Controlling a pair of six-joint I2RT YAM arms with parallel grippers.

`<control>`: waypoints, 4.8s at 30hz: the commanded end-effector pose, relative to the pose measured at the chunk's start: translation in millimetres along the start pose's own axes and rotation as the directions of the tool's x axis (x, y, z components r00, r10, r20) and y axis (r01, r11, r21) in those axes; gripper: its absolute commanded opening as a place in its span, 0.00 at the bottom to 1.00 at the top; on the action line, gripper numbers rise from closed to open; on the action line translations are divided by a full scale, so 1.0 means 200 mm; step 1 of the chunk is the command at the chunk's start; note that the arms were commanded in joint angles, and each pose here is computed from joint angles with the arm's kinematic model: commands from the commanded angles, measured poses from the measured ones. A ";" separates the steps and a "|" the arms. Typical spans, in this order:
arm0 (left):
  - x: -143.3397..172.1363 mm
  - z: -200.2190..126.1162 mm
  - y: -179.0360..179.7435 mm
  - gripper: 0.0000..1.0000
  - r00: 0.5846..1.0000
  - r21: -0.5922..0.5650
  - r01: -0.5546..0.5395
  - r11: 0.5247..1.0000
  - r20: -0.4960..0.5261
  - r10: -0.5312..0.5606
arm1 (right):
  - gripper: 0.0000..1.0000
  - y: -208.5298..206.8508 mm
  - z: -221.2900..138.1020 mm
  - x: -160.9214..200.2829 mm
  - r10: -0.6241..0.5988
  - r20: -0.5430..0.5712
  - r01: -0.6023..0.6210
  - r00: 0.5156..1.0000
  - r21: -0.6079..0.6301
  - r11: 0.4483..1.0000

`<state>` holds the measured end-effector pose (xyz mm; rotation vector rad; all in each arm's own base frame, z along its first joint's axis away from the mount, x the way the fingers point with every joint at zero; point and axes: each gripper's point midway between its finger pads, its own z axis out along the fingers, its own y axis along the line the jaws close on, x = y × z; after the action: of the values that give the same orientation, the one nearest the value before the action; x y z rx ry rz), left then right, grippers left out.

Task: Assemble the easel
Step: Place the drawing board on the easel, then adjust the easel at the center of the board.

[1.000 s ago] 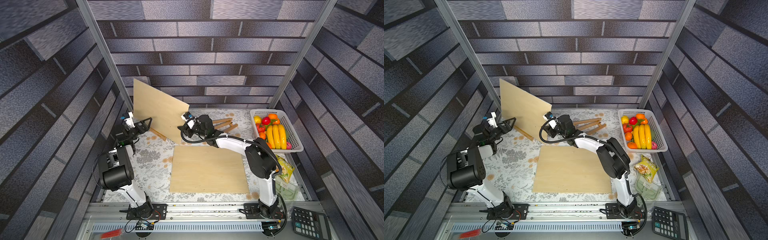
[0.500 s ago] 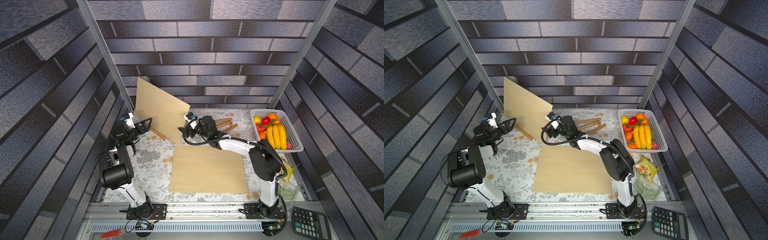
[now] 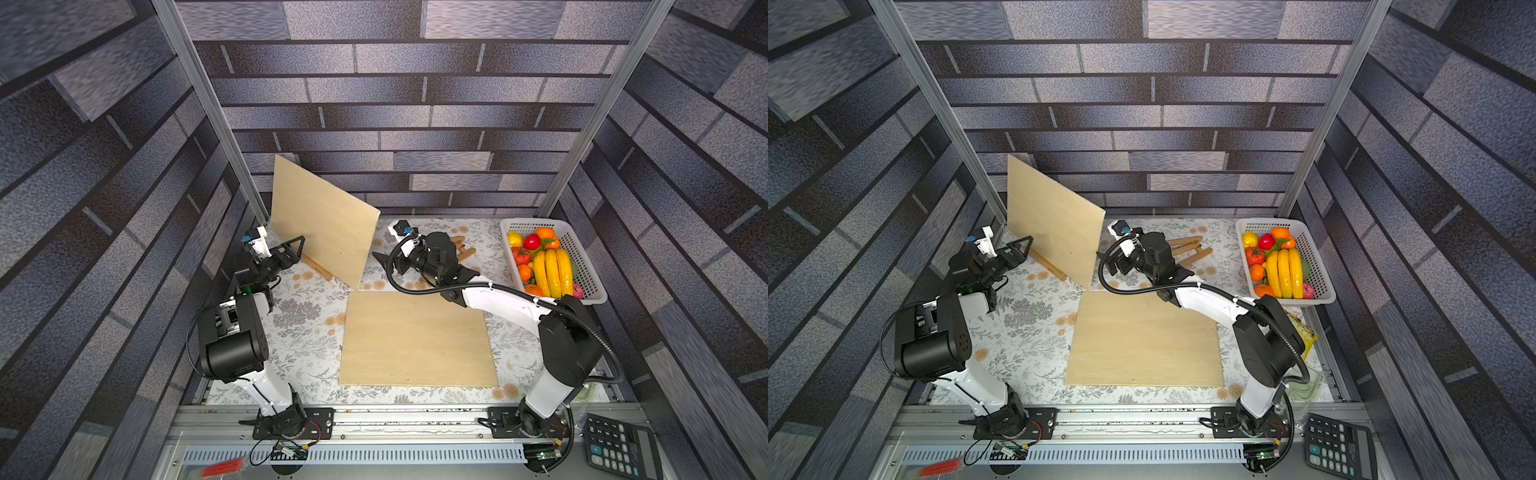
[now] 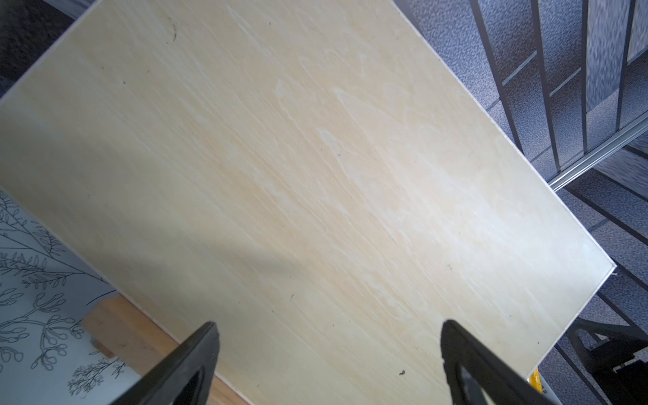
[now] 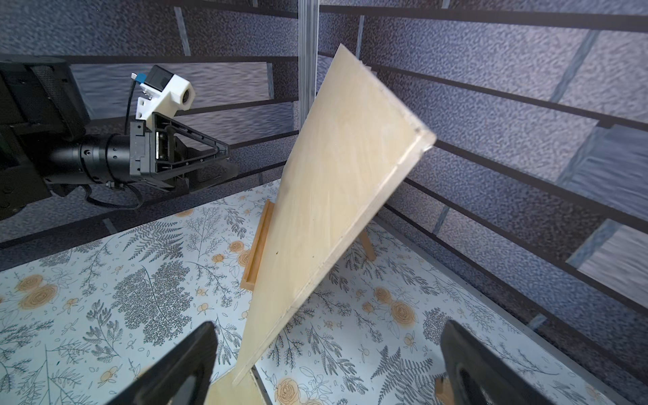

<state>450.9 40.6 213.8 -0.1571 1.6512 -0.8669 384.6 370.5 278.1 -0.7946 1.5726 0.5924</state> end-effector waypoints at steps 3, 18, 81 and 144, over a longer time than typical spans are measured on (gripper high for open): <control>0.00 -0.01 -0.17 1.00 1.000 0.003 -0.008 1.000 -0.005 0.008 | 1.00 -0.17 -0.28 -0.12 0.250 -0.040 -0.240 0.968 0.163 0.957; 0.54 -0.40 -0.14 1.00 0.803 -0.599 0.360 0.716 -0.192 -0.564 | 1.00 -0.14 -0.60 0.09 0.856 -0.379 -0.782 0.351 0.385 0.491; 0.73 0.14 0.06 1.00 0.730 -0.411 0.564 0.716 -0.159 -0.665 | 1.00 -0.48 0.94 1.07 0.932 -0.159 -0.932 -0.325 0.220 -0.288; 0.82 0.06 -0.22 1.00 0.767 -0.312 0.523 0.793 -0.235 -0.598 | 1.00 -0.78 0.31 0.32 0.926 -0.267 -0.915 0.267 0.232 0.331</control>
<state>402.6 -83.9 86.8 -0.8600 2.0161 -1.2527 552.7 321.1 134.5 0.4495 2.4301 1.4343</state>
